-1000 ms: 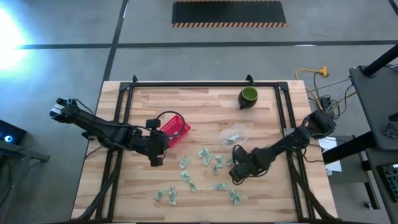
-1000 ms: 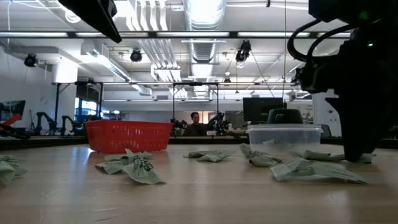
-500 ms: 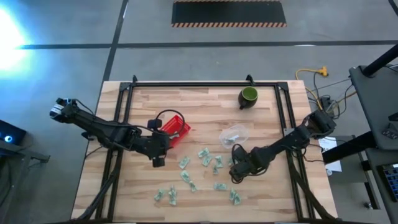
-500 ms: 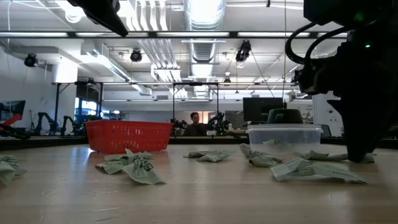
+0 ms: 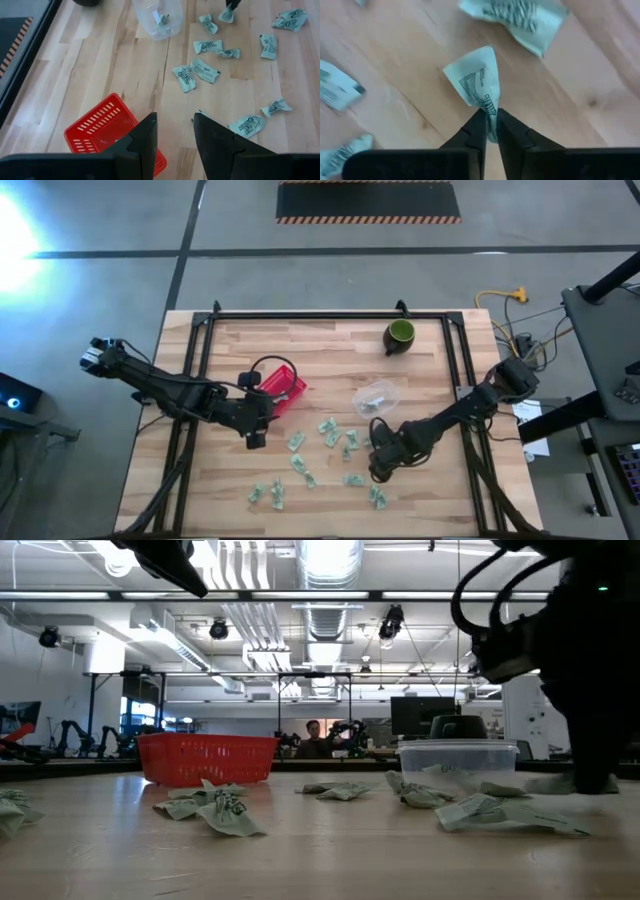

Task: Pick and place items into bin
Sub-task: Put the stevia packet into the transparent bin

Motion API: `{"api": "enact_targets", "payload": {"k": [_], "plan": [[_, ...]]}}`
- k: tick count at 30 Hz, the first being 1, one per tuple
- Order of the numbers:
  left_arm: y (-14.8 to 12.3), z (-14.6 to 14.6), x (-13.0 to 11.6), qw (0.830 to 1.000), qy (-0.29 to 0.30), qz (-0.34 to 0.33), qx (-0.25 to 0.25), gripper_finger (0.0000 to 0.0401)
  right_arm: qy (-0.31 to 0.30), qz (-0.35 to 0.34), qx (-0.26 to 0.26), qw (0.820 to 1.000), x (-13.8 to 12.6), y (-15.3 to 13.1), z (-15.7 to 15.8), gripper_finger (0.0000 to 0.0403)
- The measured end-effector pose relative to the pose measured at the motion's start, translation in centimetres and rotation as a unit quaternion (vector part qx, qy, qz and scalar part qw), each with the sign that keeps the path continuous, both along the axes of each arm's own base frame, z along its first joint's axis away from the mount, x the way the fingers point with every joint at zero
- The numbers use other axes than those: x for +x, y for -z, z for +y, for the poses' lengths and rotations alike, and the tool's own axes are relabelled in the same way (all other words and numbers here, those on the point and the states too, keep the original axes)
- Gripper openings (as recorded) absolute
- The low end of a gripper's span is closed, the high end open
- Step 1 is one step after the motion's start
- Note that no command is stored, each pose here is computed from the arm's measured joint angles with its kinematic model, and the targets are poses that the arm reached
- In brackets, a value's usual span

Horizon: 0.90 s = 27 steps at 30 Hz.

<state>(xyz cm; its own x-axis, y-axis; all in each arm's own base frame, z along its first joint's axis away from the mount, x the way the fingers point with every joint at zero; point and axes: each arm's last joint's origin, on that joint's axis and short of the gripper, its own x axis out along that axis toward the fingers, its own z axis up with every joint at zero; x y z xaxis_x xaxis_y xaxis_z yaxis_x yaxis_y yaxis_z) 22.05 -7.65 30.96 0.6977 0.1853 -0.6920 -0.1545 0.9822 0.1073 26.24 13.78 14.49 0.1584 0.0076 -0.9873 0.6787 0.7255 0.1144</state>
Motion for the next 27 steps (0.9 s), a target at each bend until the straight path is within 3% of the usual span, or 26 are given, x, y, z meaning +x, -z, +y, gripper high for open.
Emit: {"api": "enact_targets", "payload": {"k": [15,22,27], "plan": [[-0.4,-0.1,0.4,1.000,-0.007,-0.030,-0.004,0.0112,-0.147,-0.048,-0.010,0.988,1.3,-3.9,2.1,0.0012],[-0.5,-0.1,0.5,0.999,-0.011,-0.039,-0.004,0.0112,-0.178,-0.046,-0.079,0.980,1.6,-6.4,1.9,0.0012],[-0.4,-0.1,0.6,0.999,-0.017,-0.043,0.003,0.0112,-0.194,-0.025,-0.164,0.967,1.3,-7.8,1.3,0.0013]]}}
